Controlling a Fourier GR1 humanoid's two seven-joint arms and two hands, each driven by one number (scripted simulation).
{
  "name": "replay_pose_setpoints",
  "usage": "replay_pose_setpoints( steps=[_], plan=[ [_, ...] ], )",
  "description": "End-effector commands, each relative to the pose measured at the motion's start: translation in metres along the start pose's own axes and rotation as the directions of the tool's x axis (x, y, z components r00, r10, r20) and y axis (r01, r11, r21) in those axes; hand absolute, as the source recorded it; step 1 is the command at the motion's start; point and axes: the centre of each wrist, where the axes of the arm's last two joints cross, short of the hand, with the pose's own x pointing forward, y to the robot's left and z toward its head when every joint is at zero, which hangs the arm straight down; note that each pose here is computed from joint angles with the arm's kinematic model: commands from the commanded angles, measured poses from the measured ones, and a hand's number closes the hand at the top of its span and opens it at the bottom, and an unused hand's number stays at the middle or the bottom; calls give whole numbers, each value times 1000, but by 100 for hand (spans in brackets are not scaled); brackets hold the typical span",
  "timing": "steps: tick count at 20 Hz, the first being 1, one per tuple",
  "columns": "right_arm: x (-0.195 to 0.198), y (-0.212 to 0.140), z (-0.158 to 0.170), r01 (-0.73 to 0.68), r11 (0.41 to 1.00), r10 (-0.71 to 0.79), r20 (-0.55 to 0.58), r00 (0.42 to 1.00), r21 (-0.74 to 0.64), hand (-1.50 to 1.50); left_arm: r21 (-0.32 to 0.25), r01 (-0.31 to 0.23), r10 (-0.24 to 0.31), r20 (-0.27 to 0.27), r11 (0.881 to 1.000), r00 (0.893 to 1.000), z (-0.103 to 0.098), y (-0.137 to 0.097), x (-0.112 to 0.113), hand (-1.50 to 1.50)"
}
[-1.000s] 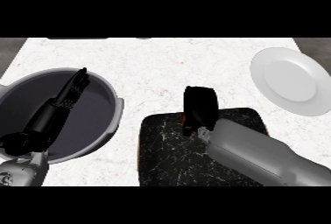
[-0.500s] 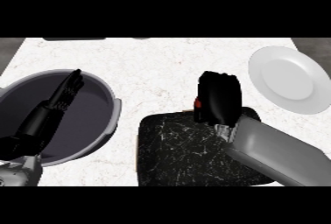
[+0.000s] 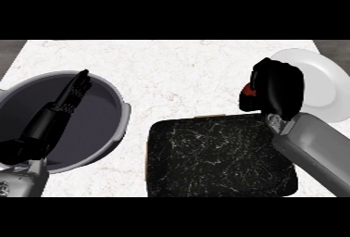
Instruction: Pick the bell pepper from the tray and place it in the plate
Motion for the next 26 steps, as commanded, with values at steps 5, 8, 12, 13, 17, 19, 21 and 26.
replay_pose_setpoints(
  steps=[5, 8, 12, 13, 17, 19, 21, 26],
  plan=[
    [-56, 5, -46, 85, 992, -102, -186, 977, -98, 150, -14, 1, -1, 21, 1000, 1000, 2, -7, -5, 0],
    [-86, 15, -45, 102, 985, -128, -195, 972, -136, 150, -18, 1, -1, 5, 1000, 1000, 8, -11, -10, 0],
    [-122, 22, -83, 70, 982, -108, -222, 969, -175, 150, -22, -7, 8, 23, 1000, 1000, 11, -1, 12, 0],
    [-117, 42, -90, 55, 988, -86, -218, 972, -148, 150, -31, -1, 2, 32, 1000, 999, -15, -8, 0, 0],
    [-160, 54, -92, -21, 995, -4, -250, 968, -95, 150, -43, -25, 25, 12, 999, 1000, -8, -25, 3, 0],
    [-170, 65, -93, 75, 996, -86, -305, 948, -49, 150, -25, 5, -4, 24, 1000, 1000, -7, -8, 7, 0],
    [-178, 61, -107, 94, 996, -86, -394, 915, 1, 150, -48, -7, 8, 20, 999, 1000, -5, -20, 2, 0],
    [-210, 88, -100, 117, 989, -66, -436, 897, 93, -150, -41, -1, 2, 37, 999, 999, -8, -28, 1, 0]
  ],
)
